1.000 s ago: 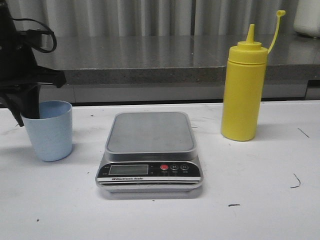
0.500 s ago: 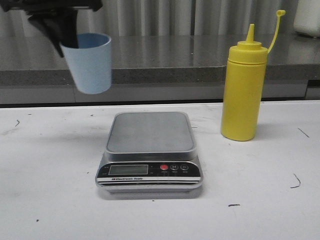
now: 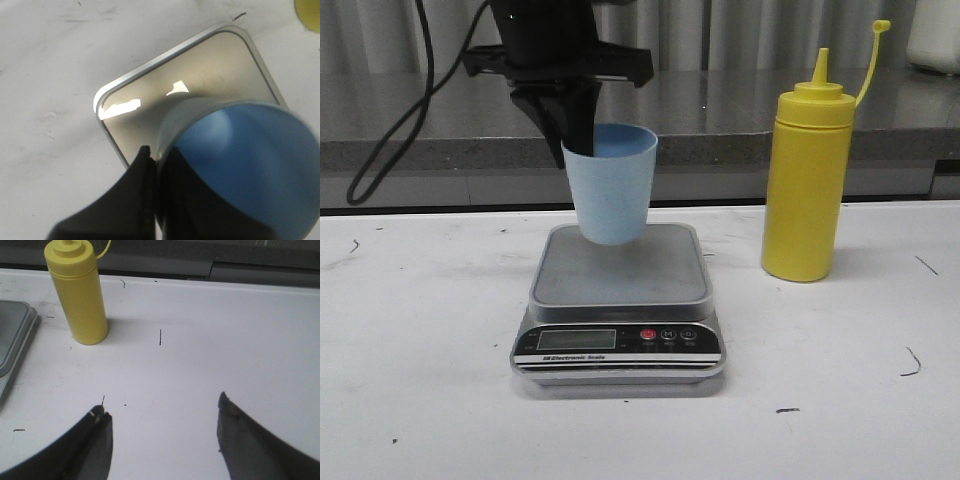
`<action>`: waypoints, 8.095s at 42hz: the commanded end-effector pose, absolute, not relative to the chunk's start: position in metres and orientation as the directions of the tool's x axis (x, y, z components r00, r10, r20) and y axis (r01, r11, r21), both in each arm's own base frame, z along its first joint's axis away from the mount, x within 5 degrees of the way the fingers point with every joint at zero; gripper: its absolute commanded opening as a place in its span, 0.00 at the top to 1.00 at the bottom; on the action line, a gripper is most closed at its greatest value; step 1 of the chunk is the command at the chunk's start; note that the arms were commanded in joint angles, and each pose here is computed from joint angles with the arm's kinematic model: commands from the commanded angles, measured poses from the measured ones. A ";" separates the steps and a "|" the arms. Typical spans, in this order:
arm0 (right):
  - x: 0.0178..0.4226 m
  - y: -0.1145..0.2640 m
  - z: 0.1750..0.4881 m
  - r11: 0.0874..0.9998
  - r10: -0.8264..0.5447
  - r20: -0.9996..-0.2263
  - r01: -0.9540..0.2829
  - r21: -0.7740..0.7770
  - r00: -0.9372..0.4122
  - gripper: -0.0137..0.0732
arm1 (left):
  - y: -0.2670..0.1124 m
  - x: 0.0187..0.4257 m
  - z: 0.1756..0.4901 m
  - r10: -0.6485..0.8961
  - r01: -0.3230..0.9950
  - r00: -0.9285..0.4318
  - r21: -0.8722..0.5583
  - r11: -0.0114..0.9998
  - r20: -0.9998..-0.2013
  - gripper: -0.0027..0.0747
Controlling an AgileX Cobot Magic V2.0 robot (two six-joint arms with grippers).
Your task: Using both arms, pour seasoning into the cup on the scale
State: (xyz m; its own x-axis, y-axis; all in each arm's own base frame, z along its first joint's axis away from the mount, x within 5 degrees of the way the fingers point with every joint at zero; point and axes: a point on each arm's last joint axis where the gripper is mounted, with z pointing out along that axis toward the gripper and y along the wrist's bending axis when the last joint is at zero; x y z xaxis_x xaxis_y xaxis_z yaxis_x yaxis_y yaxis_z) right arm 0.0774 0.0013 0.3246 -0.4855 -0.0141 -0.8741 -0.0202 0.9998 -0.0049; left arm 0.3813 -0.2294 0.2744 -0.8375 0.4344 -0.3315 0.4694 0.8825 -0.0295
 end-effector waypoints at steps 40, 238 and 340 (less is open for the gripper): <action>0.081 0.001 0.339 1.000 -0.022 -0.912 -0.021 -0.014 -0.410 0.30 | -0.203 0.332 0.387 0.377 0.478 -0.741 -0.043 0.877 -0.556 0.45; 0.332 0.092 0.210 0.969 -0.070 -0.982 -0.244 -0.026 -0.175 0.48 | -0.031 0.095 0.371 0.109 0.274 -0.569 -0.063 0.960 -0.815 0.47; 0.347 0.179 0.317 -0.206 -0.951 0.283 -0.435 -0.877 -0.121 0.48 | -0.031 0.095 0.371 0.109 0.274 -0.569 -0.063 0.960 -0.815 0.47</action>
